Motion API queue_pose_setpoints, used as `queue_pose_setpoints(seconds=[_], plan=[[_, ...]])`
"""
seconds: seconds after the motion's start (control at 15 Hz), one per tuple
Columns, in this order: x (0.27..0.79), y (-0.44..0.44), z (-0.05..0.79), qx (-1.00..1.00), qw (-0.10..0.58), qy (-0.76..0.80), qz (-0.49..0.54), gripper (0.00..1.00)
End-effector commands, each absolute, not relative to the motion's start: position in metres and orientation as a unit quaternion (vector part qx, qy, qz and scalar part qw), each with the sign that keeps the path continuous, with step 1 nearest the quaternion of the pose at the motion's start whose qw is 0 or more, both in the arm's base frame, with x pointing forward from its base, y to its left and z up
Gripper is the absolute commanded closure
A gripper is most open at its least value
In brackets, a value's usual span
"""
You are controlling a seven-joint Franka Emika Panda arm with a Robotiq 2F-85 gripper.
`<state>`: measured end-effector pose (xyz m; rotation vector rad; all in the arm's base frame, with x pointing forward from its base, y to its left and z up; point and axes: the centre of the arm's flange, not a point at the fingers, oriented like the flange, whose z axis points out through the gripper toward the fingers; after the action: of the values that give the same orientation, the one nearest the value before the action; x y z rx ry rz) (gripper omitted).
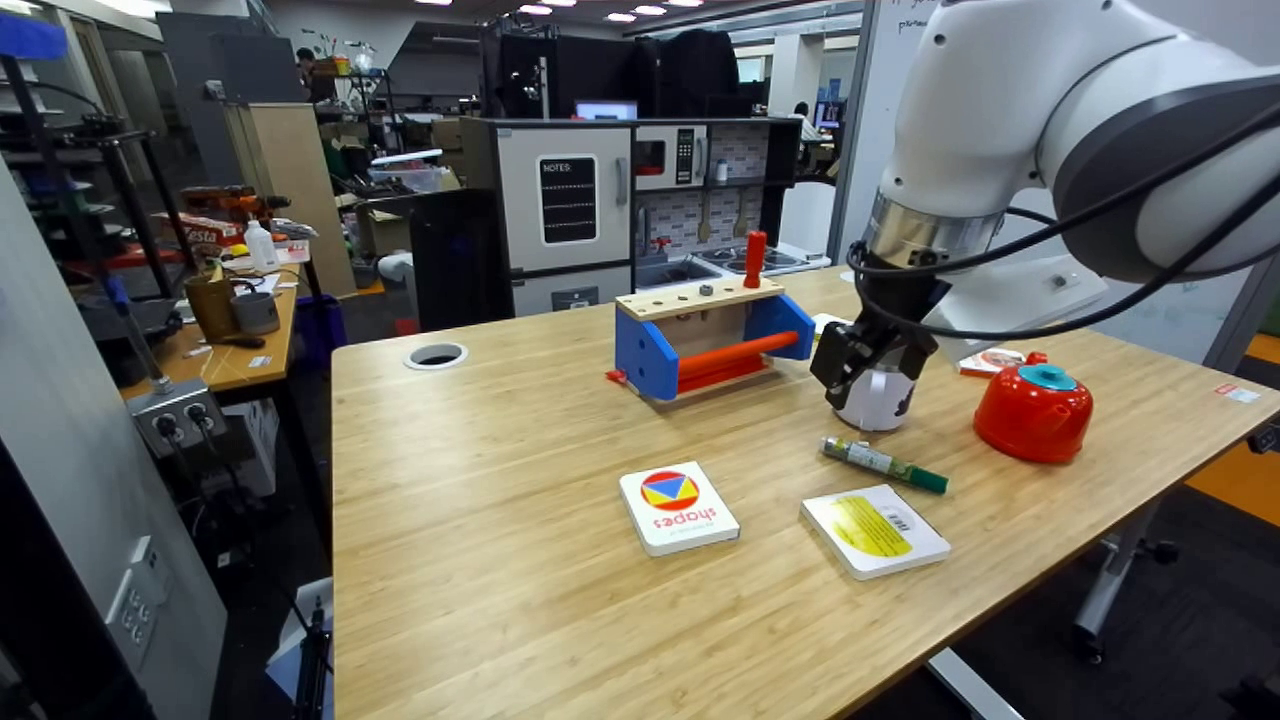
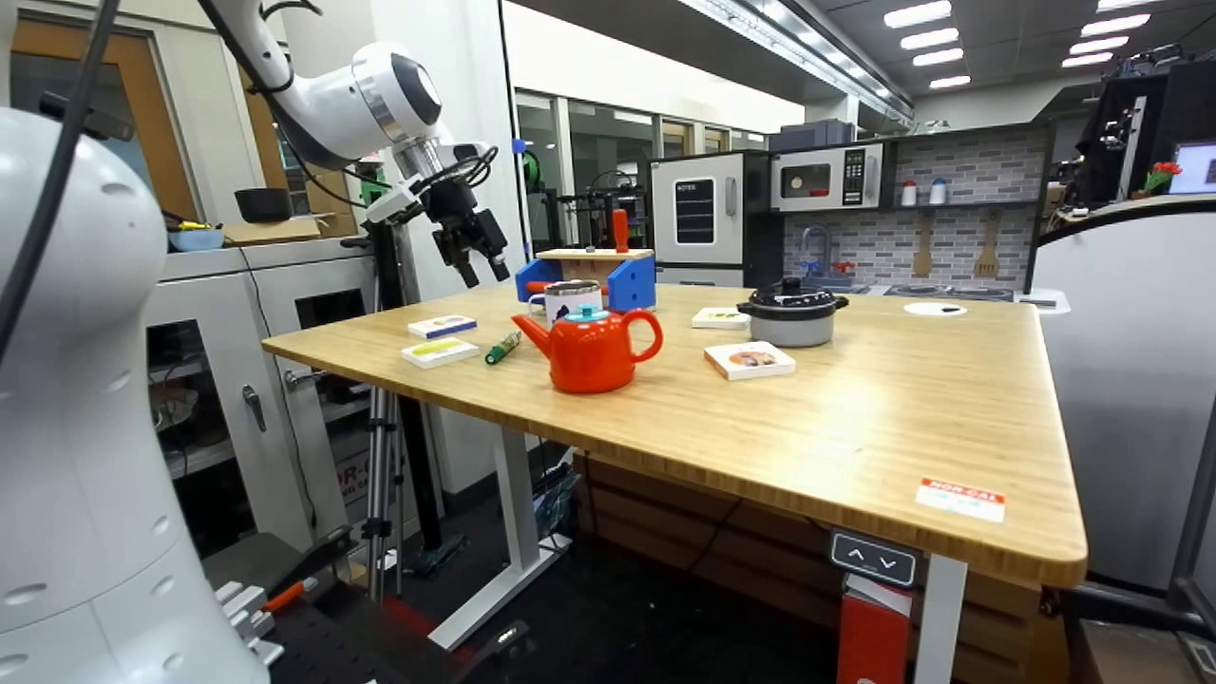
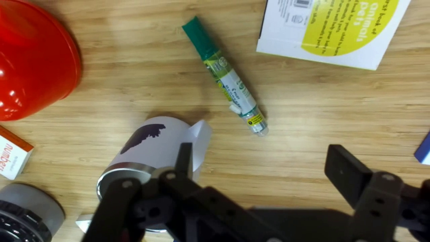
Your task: Put the mug on the book
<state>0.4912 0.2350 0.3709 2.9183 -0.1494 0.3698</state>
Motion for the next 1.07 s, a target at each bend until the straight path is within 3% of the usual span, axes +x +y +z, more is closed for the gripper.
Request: queue_pose_setpoints(seconds=[0.0, 0.47, 1.0], plan=[[0.4916, 0.2343, 0.371, 0.986, 0.097, -0.053, 0.125, 0.0], [0.4931, 0.236, 0.3704, 0.985, 0.087, -0.076, 0.126, 0.0], [0.4895, 0.2325, 0.37, 0.965, 0.177, -0.151, 0.124, 0.0]])
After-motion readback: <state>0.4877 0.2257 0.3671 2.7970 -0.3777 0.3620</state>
